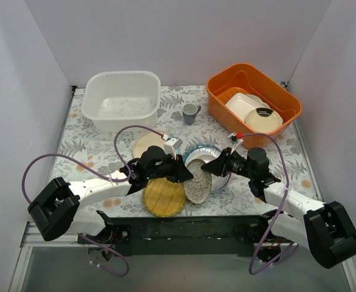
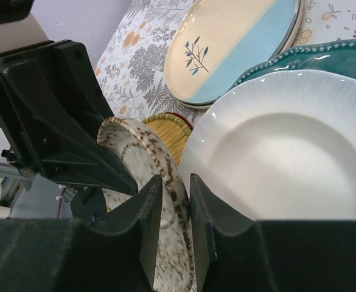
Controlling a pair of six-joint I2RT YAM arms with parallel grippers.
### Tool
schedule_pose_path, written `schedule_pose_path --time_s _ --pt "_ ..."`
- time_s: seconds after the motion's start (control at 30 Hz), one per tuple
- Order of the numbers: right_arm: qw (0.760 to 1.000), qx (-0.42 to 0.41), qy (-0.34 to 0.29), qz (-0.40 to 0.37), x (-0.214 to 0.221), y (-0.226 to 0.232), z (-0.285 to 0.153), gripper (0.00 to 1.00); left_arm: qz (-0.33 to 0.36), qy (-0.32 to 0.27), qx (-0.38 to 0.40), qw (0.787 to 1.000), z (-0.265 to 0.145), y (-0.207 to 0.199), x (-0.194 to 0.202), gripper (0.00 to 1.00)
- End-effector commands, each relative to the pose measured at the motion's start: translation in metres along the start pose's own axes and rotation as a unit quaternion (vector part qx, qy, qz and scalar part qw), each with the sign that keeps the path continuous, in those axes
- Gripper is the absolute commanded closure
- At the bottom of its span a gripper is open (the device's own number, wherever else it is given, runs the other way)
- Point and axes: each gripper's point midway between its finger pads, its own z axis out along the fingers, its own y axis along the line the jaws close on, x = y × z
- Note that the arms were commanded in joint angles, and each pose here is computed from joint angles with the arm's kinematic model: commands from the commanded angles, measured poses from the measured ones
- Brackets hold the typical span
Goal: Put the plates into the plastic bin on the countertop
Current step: Pick up the plate at the center of the board.
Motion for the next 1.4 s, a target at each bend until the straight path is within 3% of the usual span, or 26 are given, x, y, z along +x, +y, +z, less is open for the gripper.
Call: schedule_pose_path --time_s 0.0,0.47,0.83,1.37 --pt "0.999 -0.038 -0.025 -0.029 -0.017 0.023 -0.002 0.64 0.01 -0.014 0.012 1.0 -0.002 -0.011 -0.011 1.0" --pt "0.999 0.002 -0.022 -0.033 -0.014 0.01 -0.005 0.21 0.006 -0.048 -0.004 0.999 -0.011 -0.01 -0.024 1.0" --pt "0.998 0.032 -0.033 -0.046 -0.016 0.004 -0.012 0.02 0.005 -0.064 -0.017 0.998 -0.012 -0.01 -0.035 1.0" --pt "0.994 0.065 -0.06 -0.068 -0.027 0.007 -0.029 0.02 -0.003 -0.105 -0.07 0.992 -0.013 0.009 -0.089 1.0"
